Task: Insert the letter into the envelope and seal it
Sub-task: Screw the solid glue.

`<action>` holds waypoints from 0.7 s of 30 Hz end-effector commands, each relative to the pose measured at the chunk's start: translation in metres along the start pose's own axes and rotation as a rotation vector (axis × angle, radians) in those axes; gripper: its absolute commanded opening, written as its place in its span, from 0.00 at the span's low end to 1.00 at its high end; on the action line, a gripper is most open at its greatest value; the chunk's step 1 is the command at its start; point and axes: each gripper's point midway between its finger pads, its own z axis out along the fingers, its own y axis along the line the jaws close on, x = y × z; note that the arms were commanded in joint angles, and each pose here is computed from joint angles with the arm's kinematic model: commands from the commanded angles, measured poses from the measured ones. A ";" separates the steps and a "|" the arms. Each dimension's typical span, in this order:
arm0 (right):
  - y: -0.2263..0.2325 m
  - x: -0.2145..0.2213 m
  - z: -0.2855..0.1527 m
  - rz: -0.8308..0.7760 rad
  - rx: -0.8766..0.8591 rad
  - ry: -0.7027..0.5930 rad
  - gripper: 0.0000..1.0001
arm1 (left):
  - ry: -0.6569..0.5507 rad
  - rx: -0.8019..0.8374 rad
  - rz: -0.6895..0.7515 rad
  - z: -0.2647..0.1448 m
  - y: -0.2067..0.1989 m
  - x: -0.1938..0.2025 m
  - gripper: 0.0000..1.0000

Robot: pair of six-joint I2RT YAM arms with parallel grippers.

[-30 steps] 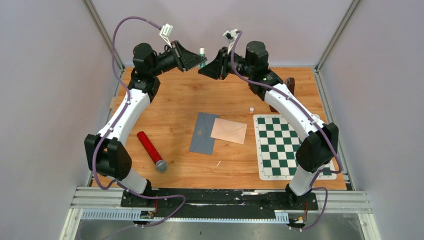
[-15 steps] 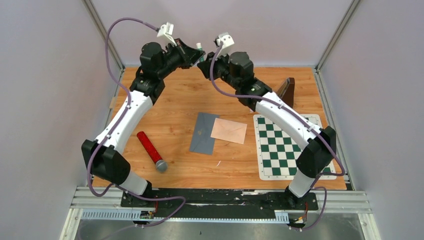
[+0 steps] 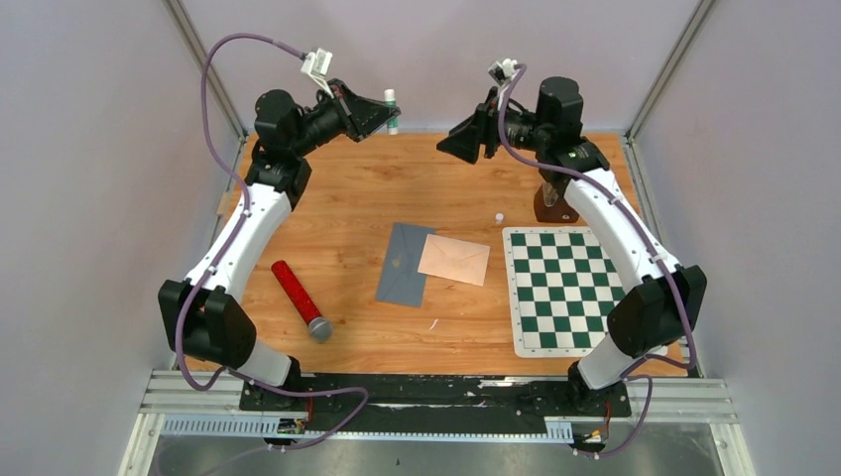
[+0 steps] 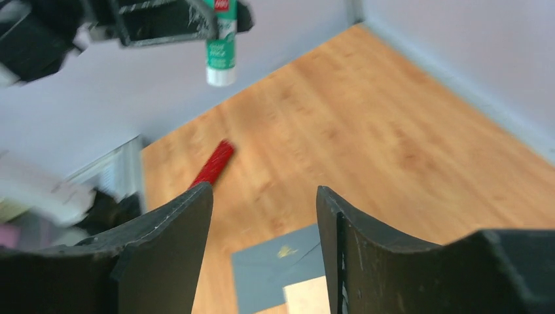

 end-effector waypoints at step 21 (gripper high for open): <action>0.105 -0.025 0.041 -0.009 -0.469 -0.044 0.43 | 0.047 0.445 0.094 -0.040 -0.110 -0.012 0.00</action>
